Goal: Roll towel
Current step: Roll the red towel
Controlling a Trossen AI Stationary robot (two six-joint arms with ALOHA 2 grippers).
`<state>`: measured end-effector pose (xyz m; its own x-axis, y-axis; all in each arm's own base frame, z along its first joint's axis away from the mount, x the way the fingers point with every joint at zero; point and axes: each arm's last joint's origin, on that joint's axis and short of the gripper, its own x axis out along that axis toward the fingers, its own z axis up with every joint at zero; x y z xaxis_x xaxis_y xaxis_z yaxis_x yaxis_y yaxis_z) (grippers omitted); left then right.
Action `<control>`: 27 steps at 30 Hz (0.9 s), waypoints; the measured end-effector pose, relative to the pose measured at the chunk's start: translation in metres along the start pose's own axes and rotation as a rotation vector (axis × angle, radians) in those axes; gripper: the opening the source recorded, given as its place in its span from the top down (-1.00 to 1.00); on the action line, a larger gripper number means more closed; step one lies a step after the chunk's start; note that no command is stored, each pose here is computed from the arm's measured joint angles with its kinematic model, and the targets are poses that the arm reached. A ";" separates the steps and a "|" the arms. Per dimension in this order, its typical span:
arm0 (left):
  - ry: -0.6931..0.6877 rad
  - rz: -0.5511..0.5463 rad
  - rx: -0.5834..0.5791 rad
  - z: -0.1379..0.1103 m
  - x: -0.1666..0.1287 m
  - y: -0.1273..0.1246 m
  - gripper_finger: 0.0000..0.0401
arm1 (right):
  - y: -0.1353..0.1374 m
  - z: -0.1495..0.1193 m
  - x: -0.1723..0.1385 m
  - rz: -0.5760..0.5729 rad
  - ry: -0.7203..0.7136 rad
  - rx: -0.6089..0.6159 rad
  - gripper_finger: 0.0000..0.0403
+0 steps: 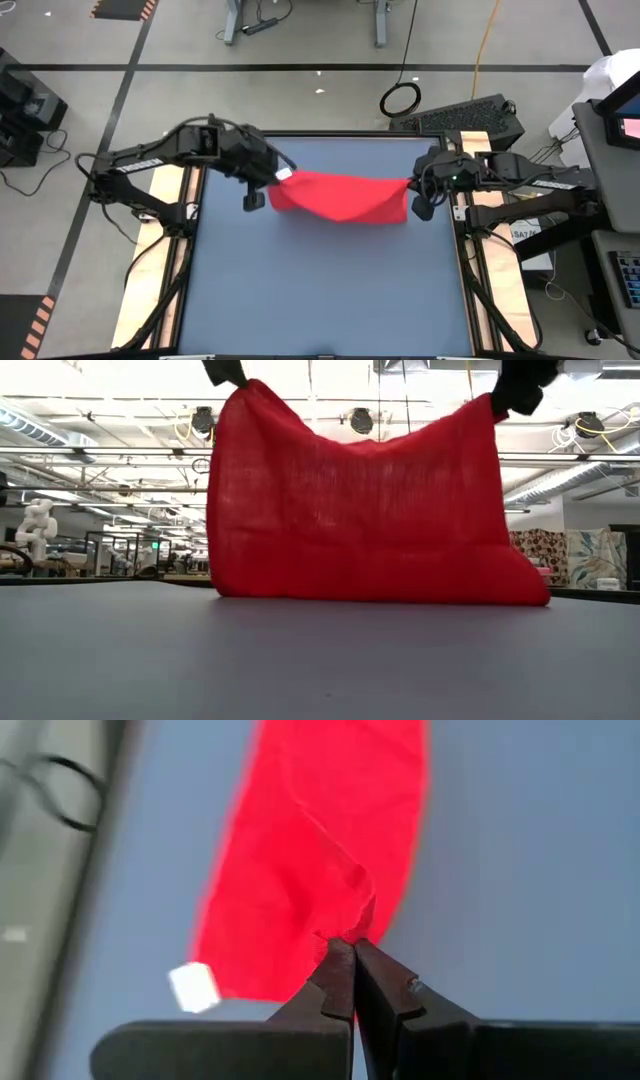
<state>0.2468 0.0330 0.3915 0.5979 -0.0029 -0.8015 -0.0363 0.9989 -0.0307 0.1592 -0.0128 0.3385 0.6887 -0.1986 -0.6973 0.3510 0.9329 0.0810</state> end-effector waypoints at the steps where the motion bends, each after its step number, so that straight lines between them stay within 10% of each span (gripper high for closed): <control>1: 0.011 -0.036 0.001 -0.002 0.004 -0.004 0.98 | 0.002 -0.004 0.003 0.023 0.020 0.013 1.00; 14: 0.105 -0.225 0.033 -0.029 0.053 -0.075 0.98 | 0.050 -0.063 0.044 0.306 0.184 0.113 1.00; 27: 0.177 -0.112 0.009 -0.077 0.095 -0.114 0.98 | 0.096 -0.120 0.079 0.543 0.188 0.214 1.00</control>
<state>0.2463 -0.0847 0.2733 0.4482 -0.1210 -0.8857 0.0300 0.9923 -0.1204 0.1707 0.0970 0.2058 0.6877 0.3627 -0.6289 0.1145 0.8012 0.5873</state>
